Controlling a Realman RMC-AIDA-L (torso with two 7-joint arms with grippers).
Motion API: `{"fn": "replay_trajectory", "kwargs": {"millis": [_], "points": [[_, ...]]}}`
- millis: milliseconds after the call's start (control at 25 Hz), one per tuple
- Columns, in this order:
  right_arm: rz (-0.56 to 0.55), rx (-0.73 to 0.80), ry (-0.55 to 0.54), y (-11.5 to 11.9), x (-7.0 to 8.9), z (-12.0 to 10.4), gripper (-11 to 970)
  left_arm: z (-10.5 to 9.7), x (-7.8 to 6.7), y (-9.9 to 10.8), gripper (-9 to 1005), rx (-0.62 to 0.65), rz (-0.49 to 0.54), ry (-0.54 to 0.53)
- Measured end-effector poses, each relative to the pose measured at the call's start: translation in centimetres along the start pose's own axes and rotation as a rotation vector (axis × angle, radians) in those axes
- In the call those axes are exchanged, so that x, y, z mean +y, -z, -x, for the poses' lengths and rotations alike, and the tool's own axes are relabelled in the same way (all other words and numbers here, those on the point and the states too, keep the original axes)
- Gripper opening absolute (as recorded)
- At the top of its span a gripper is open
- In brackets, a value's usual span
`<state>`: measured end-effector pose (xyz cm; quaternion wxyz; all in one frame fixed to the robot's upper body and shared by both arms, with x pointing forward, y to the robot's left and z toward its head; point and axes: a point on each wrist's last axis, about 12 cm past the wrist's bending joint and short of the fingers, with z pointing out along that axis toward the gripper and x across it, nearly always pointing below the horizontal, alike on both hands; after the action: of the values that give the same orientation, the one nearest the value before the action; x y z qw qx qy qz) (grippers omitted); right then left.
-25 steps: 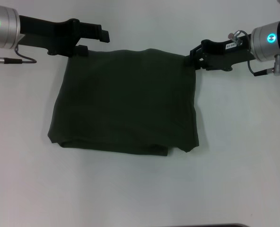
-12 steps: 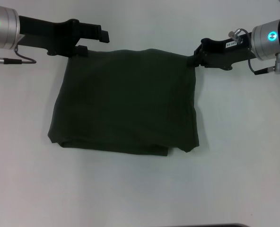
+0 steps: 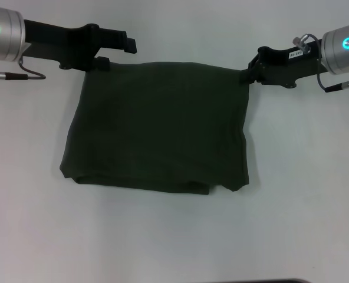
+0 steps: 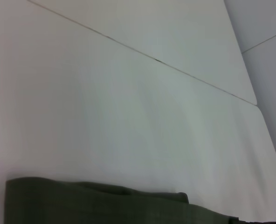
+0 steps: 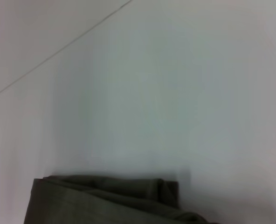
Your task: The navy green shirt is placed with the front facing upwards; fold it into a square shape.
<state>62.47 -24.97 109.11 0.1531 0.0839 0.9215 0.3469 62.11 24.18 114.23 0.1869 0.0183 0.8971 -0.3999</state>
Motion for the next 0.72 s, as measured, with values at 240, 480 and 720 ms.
{"fn": "replay_trajectory", "kwargs": {"millis": [240, 480, 720], "points": [[-0.004, 0.002, -0.005, -0.12, -0.15, -0.12, 31, 0.02, -0.05, -0.03, 827, 0.0, -0.001, -0.001], [0.005, -0.003, -0.014, -0.13, -0.12, -0.11, 33, -0.11, 0.05, -0.05, 827, 0.001, -0.001, 0.0], [0.008, -0.001, -0.013, -0.12, -0.1, -0.14, 36, -0.16, 0.11, -0.03, 828, 0.001, 0.0, 0.0]]}}
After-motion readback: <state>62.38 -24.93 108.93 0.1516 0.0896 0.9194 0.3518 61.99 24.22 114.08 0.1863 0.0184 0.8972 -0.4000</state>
